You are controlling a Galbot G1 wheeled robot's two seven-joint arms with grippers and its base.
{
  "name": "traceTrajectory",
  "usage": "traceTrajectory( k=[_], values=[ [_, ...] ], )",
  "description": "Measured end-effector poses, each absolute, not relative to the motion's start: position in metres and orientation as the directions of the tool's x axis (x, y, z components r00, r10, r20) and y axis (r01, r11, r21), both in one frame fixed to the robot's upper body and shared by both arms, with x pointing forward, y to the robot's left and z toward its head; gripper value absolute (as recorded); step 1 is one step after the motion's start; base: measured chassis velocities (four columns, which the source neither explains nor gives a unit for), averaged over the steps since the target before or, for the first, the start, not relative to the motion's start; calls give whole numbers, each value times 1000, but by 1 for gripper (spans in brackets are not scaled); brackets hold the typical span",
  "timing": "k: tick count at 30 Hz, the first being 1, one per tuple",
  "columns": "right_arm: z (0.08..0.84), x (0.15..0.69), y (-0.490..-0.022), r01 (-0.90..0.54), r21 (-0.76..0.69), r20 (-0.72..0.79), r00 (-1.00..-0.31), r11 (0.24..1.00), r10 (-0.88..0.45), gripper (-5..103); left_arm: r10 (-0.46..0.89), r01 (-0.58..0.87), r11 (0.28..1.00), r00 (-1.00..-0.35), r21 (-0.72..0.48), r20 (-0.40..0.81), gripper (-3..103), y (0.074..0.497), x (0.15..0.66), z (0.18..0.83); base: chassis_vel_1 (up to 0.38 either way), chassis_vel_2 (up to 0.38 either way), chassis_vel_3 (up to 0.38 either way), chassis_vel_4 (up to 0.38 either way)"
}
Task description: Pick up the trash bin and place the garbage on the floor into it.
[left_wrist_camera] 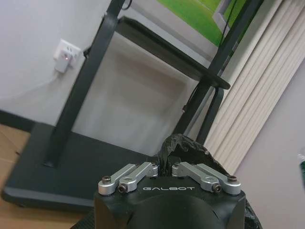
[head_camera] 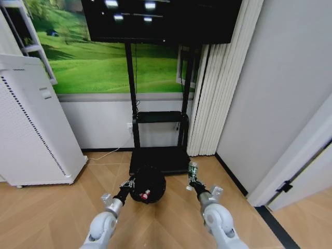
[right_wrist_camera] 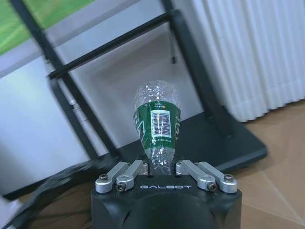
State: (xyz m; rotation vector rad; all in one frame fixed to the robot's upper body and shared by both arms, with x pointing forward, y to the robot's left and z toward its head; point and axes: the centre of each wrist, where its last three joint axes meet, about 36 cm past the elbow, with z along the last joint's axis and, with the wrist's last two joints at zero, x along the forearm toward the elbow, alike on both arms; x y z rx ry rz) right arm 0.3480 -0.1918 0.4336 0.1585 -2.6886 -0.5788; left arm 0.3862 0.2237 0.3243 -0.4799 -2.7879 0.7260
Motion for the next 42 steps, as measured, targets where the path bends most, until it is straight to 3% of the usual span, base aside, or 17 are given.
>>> traceTrajectory(
  k=[11,16,20,21,23,24,32,37,42],
  values=[
    [411,337,-166,-138,349,371,-888,927,-272,18,402,262,776,-907,-574,128,7,180,395,319,0,0,0,0],
    [405,333,-154,-183,328,380,-872,927,-307,32,409,269,779,-903,-567,134,7,177,392,316,0,0,0,0],
    [407,335,-149,-195,330,385,-865,924,-320,54,412,276,786,-901,-553,137,7,179,391,315,0,0,0,0],
    [407,335,-149,-195,330,385,-865,924,-320,54,412,276,786,-901,-553,137,7,179,391,315,0,0,0,0],
    [406,338,-149,-192,325,390,-865,926,-316,65,412,276,787,-901,-551,136,7,179,391,315,0,0,0,0],
    [406,338,-149,-192,325,390,-865,926,-316,65,412,276,787,-901,-551,136,7,179,391,315,0,0,0,0],
    [417,343,-159,-151,308,368,-892,939,-264,96,400,276,804,-907,-526,135,7,185,388,317,0,0,0,0],
    [426,341,-175,-115,279,318,-926,953,-205,100,364,284,870,-921,-403,136,7,211,376,318,0,0,0,0],
    [410,329,-191,-52,133,282,-955,990,-88,100,321,285,928,-939,-242,124,7,258,342,336,0,0,0,0]
  ],
)
